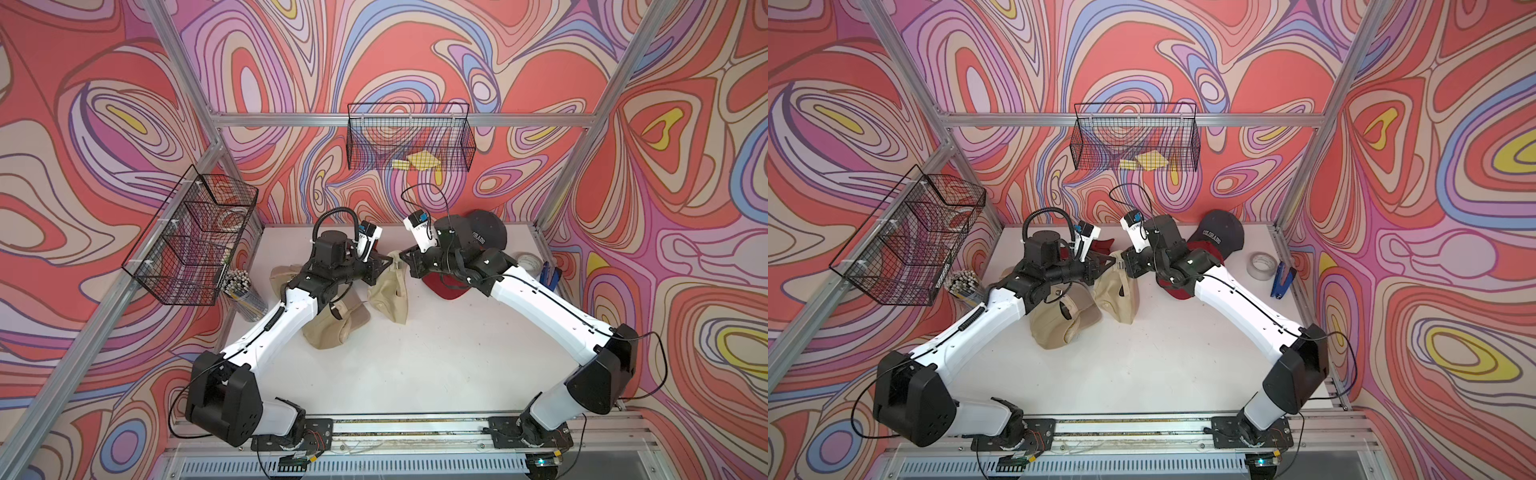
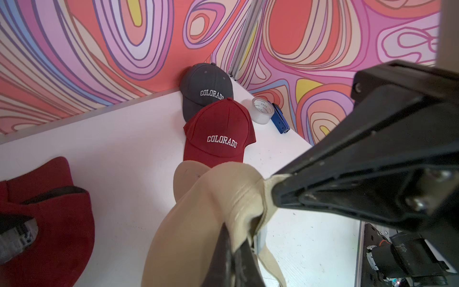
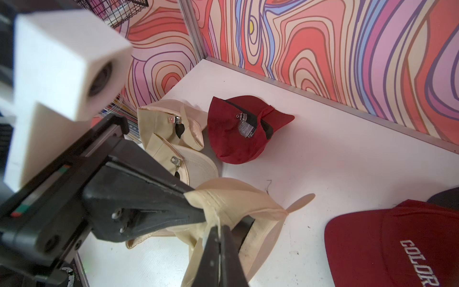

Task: Open the adjustable buckle of the baseball cap
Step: Open the adjustable buckle on the baseball cap.

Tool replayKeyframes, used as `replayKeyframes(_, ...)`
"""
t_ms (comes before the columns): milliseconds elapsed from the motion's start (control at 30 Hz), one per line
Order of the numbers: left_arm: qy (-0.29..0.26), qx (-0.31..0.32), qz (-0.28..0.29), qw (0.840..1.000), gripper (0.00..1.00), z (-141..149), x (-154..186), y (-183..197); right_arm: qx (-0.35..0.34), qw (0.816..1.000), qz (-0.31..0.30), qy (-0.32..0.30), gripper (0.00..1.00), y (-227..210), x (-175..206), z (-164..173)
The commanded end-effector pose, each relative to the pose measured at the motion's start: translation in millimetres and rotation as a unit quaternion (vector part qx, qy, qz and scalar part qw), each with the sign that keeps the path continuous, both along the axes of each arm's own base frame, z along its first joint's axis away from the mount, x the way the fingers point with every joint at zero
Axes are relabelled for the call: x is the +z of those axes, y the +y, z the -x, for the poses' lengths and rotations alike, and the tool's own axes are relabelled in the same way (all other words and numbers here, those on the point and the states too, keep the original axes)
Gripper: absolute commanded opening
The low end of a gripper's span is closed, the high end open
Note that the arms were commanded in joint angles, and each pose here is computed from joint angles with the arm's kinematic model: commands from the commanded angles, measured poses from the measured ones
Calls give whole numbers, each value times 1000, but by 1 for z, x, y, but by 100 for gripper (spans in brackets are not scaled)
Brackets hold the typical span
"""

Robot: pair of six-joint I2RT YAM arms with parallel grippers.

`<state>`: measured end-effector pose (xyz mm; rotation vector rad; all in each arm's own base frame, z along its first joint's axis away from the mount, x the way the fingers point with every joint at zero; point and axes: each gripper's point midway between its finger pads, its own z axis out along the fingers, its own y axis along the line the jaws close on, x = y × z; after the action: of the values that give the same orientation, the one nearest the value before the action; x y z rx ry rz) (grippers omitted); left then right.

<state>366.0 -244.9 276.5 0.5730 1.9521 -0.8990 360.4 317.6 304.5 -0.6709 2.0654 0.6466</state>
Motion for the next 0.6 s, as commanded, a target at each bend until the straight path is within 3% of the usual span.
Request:
replayKeyframes(0,52,67,0,996,0,-22,-11,22,1,1000,4,-22,0,-6,18,4)
replayKeyframes(133,84,82,17,993,0,-31,-20,28,28,999,5,-26,0,-2,21,11)
replayKeyframes(467,90,85,12,992,0,-34,-24,32,62,998,4,-25,0,2,23,22)
replayKeyframes(500,87,80,16,993,0,-33,-22,31,62,998,4,-26,11,2,23,22)
replayKeyframes(533,86,73,21,993,0,-32,-20,28,61,998,3,-23,31,3,22,22)
replayKeyframes(567,82,67,27,994,0,-32,-16,27,59,998,3,-23,43,2,22,21)
